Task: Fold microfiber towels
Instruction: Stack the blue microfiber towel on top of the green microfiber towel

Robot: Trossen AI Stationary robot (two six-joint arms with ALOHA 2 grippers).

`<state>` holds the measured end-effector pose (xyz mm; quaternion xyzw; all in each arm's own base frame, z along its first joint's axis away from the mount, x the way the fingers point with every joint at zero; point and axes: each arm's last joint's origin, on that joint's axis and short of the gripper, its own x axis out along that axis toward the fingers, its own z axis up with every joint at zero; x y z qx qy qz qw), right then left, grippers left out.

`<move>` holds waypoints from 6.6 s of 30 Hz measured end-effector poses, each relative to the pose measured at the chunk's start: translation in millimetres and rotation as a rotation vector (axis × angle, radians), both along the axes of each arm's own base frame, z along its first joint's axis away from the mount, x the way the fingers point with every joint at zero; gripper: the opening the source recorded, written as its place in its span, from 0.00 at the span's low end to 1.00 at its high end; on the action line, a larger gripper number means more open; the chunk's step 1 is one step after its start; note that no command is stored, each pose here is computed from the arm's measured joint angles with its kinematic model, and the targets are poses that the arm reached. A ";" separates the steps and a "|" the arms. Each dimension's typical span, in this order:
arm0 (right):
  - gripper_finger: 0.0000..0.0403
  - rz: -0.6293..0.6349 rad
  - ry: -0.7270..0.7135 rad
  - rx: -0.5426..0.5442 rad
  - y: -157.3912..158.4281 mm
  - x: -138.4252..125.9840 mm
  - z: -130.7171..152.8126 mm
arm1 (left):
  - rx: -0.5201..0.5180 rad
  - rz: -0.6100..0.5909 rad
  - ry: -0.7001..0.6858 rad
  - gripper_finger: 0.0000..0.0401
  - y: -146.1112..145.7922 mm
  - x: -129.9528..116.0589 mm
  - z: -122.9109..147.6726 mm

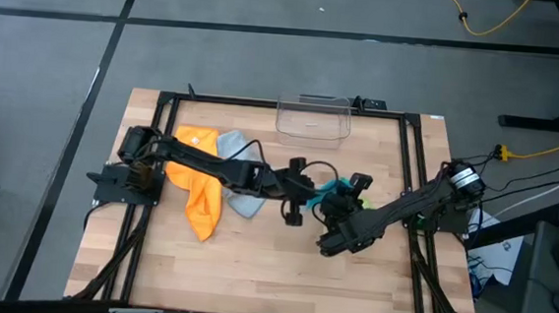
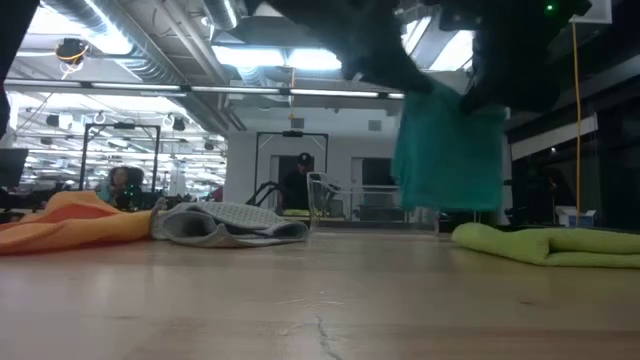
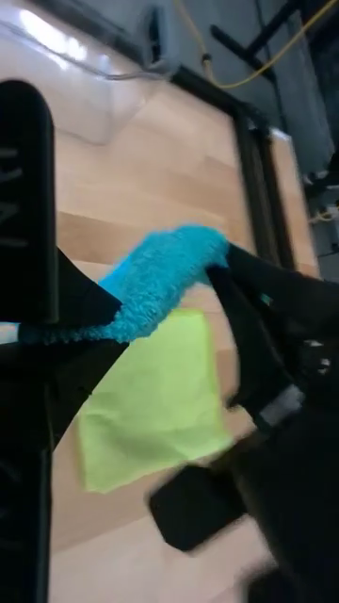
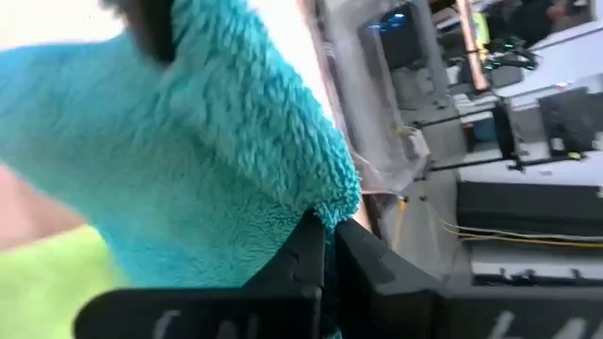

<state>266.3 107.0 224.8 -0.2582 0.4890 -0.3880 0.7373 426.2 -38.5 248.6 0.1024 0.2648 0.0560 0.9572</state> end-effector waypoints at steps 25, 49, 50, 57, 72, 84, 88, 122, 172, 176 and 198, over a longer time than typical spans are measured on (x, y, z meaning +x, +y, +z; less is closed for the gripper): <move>0.02 -0.139 -0.024 -0.022 -23.1 -55.6 -7.8 | 0.081 0.006 -0.002 0.00 31.1 44.4 0.4; 0.01 -0.170 0.003 0.044 -26.8 -69.1 -10.6 | 0.031 -0.038 -0.063 0.00 46.8 58.1 -16.8; 0.02 -0.172 -0.001 0.053 -26.3 -68.6 -11.1 | 0.032 -0.039 -0.059 0.00 45.4 58.3 -17.9; 0.01 -0.167 -0.008 0.125 -17.6 -69.1 -14.4 | 0.014 -0.051 -0.026 0.00 34.9 58.6 -25.3; 0.01 -0.103 -0.047 0.368 17.6 -72.6 -23.3 | 0.001 -0.139 -0.010 0.00 -12.5 55.5 -28.6; 0.01 -0.110 0.003 0.516 31.6 -76.8 -27.5 | -0.072 -0.157 0.019 0.00 -29.7 63.2 -60.5; 0.03 -0.117 -0.002 0.593 36.0 -74.0 -29.3 | -0.081 -0.173 0.026 0.00 -35.8 62.1 -61.4; 0.32 -0.119 0.026 1.071 63.6 -58.4 -33.0 | -0.379 -0.109 0.336 0.35 -46.6 43.3 -88.6; 0.33 -0.195 -0.216 0.624 17.9 -13.2 -67.5 | -0.220 -0.056 0.179 0.30 -0.6 69.0 -118.1; 0.33 -0.192 -0.219 0.621 18.1 -13.2 -67.2 | -0.223 -0.064 0.165 0.30 -2.2 69.8 -117.0; 0.33 -0.145 -0.249 0.550 17.7 -12.5 -65.3 | -0.257 -0.211 0.105 0.30 -5.2 73.5 -111.5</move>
